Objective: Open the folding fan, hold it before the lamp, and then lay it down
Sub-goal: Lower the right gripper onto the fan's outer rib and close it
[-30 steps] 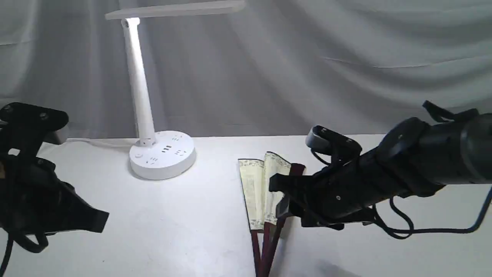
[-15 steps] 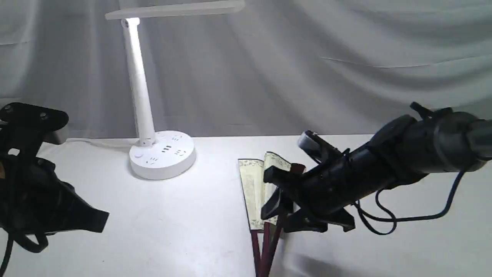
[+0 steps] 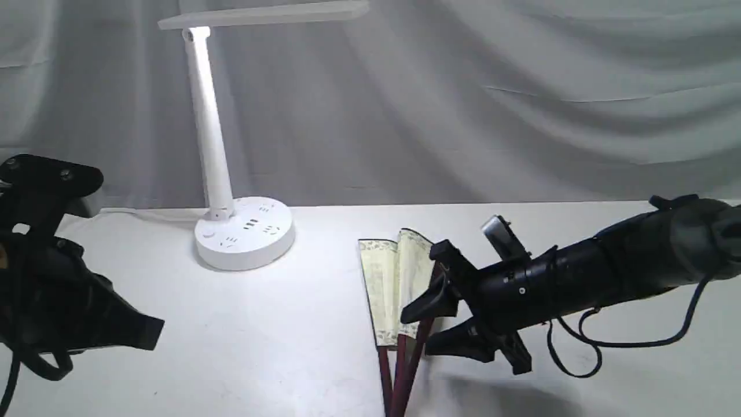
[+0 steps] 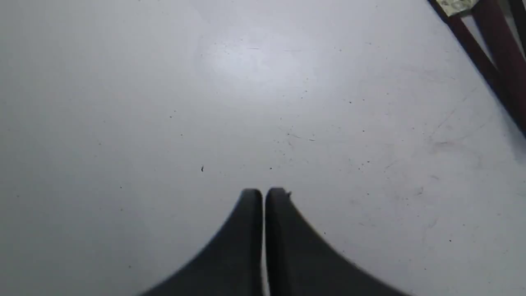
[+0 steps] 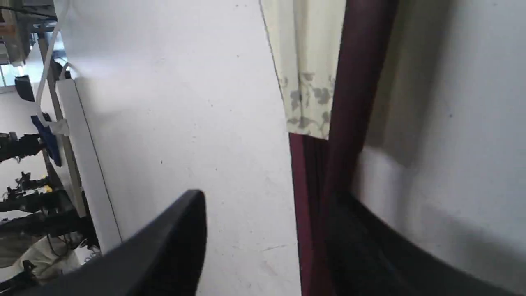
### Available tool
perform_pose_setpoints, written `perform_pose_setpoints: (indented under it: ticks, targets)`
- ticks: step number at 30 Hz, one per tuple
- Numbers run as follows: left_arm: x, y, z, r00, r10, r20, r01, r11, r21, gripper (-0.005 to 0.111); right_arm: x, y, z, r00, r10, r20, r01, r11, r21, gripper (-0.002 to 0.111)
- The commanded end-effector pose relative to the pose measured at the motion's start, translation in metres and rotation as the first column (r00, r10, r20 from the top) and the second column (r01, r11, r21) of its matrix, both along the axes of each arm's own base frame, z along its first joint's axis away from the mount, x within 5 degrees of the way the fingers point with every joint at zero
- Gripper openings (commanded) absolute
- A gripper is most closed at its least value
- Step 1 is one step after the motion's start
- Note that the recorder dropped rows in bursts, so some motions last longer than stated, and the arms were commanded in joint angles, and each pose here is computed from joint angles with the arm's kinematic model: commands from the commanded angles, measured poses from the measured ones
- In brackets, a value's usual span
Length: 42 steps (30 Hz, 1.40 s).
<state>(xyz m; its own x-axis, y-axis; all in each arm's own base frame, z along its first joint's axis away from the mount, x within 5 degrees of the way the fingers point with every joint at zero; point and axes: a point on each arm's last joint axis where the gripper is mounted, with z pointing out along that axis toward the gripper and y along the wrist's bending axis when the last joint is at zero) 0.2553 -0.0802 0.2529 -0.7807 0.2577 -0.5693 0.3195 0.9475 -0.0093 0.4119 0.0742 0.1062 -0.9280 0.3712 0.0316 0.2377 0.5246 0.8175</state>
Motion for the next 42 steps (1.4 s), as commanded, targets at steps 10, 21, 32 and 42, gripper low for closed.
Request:
perform_pose_setpoints:
  ticks: [10, 21, 32, 42]
  targets:
    - [0.000, -0.002, 0.003, 1.000, -0.004, 0.009, 0.004, 1.000, -0.007, 0.000, 0.009, -0.012, -0.008, 0.996, -0.075, 0.043, 0.079, 0.992, -0.102, 0.047]
    - [0.000, -0.002, 0.003, 1.000, -0.003, 0.011, 0.004, 1.000, -0.008, 0.000, 0.009, 0.002, -0.017, 0.995, -0.094, 0.022, 0.095, 0.992, -0.087, 0.047]
    - [0.000, -0.002, 0.003, 1.000, -0.003, 0.011, 0.004, 1.000, -0.008, 0.000, 0.012, 0.014, -0.019, 0.990, -0.130, 0.056, 0.137, 0.979, -0.152, 0.047]
    - [0.000, -0.002, 0.003, 1.000, -0.003, 0.011, 0.004, 1.000, -0.008, 0.000, 0.012, 0.014, -0.020, 0.990, -0.129, 0.053, 0.136, 0.980, -0.149, 0.047]
